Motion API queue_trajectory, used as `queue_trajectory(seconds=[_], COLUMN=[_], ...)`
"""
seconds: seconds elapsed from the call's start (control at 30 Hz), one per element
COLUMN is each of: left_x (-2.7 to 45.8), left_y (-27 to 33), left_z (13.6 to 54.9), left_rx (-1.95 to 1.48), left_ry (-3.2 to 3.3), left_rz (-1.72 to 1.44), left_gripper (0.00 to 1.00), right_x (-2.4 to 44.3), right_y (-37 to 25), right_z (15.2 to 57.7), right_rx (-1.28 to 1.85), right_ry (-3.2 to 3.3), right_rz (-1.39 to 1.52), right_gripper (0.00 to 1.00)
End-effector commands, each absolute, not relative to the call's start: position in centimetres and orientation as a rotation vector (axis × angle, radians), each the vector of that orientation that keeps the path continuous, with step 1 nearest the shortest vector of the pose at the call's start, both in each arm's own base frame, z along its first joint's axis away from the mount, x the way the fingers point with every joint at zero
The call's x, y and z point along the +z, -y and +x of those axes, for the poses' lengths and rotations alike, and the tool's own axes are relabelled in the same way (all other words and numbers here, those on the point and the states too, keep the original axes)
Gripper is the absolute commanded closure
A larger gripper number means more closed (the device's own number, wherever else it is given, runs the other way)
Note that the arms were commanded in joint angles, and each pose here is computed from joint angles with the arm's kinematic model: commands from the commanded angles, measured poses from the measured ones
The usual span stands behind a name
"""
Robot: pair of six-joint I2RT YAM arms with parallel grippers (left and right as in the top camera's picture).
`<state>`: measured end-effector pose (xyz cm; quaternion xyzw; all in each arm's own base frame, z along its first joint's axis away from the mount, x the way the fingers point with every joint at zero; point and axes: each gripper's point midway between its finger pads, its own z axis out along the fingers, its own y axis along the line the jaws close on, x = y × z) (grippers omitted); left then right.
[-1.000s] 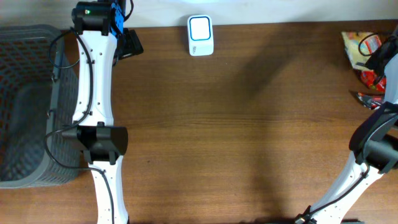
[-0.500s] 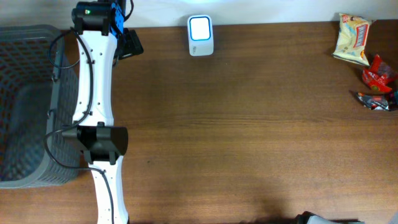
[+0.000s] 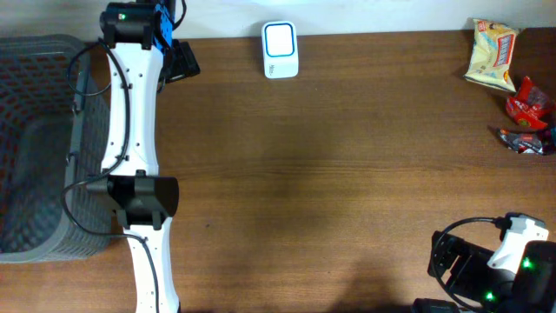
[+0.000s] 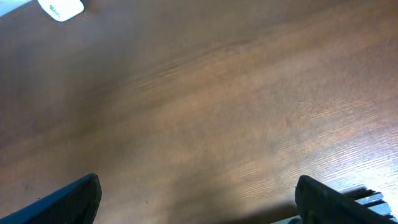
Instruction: Scan the item barcode
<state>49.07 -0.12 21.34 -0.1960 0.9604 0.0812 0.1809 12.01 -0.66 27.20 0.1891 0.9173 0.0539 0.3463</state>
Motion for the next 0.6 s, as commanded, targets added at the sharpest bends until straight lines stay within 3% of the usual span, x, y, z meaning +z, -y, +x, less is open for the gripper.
queue_trajectory(seconds=[0.0, 0.13, 0.27, 0.57], left_x=[22.5, 22.5, 22.5, 22.5], left_y=[0.0, 0.0, 0.0, 0.0], left_z=[48.9, 48.9, 48.9, 48.9], left_rx=[0.215, 0.215, 0.215, 0.215], left_ry=[-2.683, -2.682, -2.682, -2.682], left_rz=[-0.569, -0.569, -0.569, -0.569], left_gripper=[0.01, 0.01, 0.01, 0.01], right_x=[26.7, 26.8, 27.7, 22.2], right_y=[0.2, 0.0, -2.2, -3.0], right_z=[11.7, 11.8, 14.6, 19.8], right_rx=[0.166, 0.18, 0.211, 0.198], right_ry=[-2.404, -2.399, -2.224, -1.775], right_rz=[0.487, 0.471, 0.057, -0.076], right_gripper=[0.02, 0.02, 0.02, 0.01])
